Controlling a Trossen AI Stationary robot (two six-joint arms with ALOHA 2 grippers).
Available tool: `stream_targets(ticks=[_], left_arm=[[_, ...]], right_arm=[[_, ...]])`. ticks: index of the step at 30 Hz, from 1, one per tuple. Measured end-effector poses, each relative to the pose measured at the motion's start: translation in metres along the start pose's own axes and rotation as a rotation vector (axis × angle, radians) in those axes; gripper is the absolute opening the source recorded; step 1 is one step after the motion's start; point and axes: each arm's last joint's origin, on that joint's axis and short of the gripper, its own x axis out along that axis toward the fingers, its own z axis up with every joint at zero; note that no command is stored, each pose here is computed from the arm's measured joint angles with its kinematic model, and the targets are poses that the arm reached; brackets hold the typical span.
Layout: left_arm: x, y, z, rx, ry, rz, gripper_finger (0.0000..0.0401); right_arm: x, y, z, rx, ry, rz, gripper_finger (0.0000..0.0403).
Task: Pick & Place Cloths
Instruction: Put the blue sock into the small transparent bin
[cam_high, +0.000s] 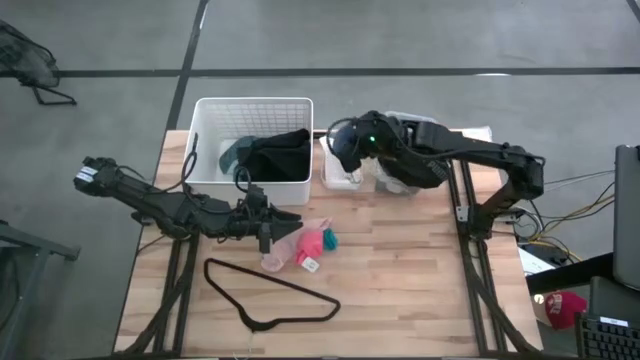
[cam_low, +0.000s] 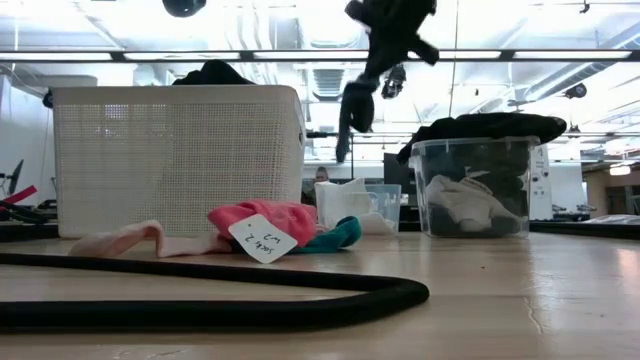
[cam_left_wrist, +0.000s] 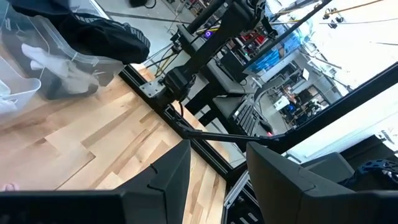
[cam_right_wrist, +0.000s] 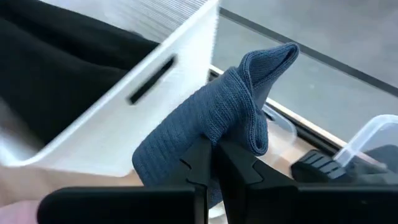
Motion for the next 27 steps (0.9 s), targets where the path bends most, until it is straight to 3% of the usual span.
stream_targets(ticks=[13, 17, 21, 27], left_arm=[[0.0, 0.0, 0.0, -0.015, 0.002, 0.002, 0.0162], [0.0, 0.0, 0.0, -0.021, 0.001, 0.002, 0.0162], [0.0, 0.0, 0.0, -0.023, 0.002, 0.002, 0.0162], [0.0, 0.001, -0.001, -0.018, 0.008, 0.01, 0.0162]], right_arm=[[0.084, -0.009, -0.013, -0.02, 0.185, -0.112, 0.0017], [0.109, -0.003, -0.028, -0.035, 0.302, -0.07, 0.0023], [0.124, 0.0, -0.039, -0.034, 0.374, -0.083, 0.0053], [0.12, 0.0, -0.039, -0.015, 0.387, -0.078, 0.013]])
